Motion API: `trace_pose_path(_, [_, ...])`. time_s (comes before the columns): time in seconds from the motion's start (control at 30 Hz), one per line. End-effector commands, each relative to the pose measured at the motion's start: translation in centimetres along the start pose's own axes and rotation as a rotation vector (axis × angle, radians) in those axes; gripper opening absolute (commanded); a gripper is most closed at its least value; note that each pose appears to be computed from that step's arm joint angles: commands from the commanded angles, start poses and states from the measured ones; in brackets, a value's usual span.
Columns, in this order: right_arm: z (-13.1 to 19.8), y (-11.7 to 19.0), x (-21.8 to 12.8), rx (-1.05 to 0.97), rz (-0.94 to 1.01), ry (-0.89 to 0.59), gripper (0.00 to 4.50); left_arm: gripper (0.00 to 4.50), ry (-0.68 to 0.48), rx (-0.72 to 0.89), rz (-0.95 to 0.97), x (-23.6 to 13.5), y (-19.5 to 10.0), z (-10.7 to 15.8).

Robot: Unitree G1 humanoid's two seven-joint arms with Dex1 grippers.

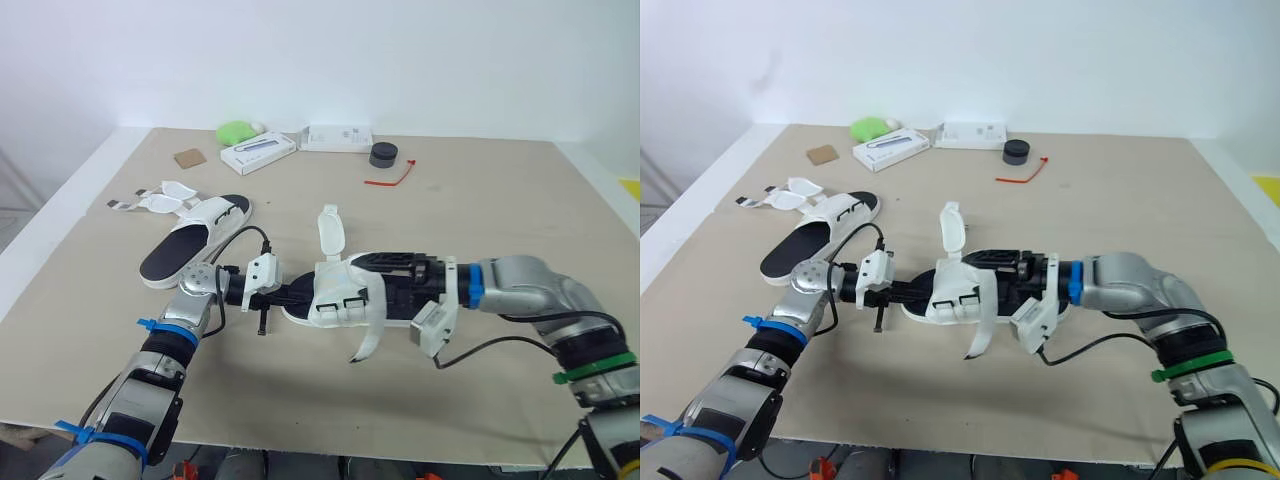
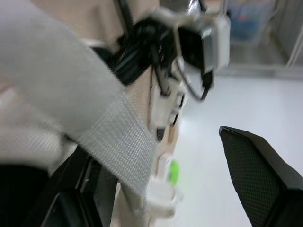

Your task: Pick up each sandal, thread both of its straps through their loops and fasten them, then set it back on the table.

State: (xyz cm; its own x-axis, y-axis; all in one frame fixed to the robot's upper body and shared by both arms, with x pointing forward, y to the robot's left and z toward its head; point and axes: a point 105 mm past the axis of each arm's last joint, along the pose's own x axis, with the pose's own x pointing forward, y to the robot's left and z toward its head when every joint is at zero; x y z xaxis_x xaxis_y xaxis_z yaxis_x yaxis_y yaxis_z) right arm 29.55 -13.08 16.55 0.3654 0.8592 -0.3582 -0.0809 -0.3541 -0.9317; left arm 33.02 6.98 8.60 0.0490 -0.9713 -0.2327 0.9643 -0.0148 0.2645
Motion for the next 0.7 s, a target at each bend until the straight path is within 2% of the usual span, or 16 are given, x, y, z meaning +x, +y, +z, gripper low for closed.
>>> trace_pose_path(0.03, [-2.6,-1.0,-4.0,0.310,0.036,0.181,3.73,0.00,0.141,-0.142,-0.146,0.5,-4.1,-4.6])
trace_pose_path(0.13, [-2.3,-2.5,-5.6,0.543,0.015,0.195,3.73,0.00,0.138,-0.141,-0.151,0.7,-3.9,-4.5])
trace_pose_path(0.23, [-1.4,-2.4,-7.1,0.769,0.074,0.203,3.73,0.00,0.136,-0.138,-0.148,0.9,-3.7,-4.3])
trace_pose_path(0.27, [-0.8,-2.6,-7.7,0.918,0.088,0.190,3.73,0.00,0.134,-0.137,-0.148,1.0,-3.6,-4.3])
trace_pose_path(0.4, [3.1,-3.8,-8.4,1.297,0.160,0.047,3.73,0.00,0.131,-0.136,-0.150,1.0,-3.6,-4.3])
trace_pose_path(0.5, [7.9,-3.0,-8.2,1.580,0.348,-0.106,3.73,0.00,0.131,-0.137,-0.152,1.0,-3.8,-4.4])
trace_pose_path(0.6, [10.2,-0.6,-6.6,1.685,0.423,-0.095,3.73,0.00,0.128,-0.138,-0.151,1.1,-3.9,-4.4])
trace_pose_path(0.63, [10.5,0.5,-5.8,1.684,0.425,-0.060,3.73,0.00,0.127,-0.139,-0.151,1.1,-3.9,-4.5])
trace_pose_path(0.7, [9.2,2.8,-3.7,1.600,0.320,0.095,3.73,0.00,0.124,-0.142,-0.150,1.2,-4.1,-4.5])
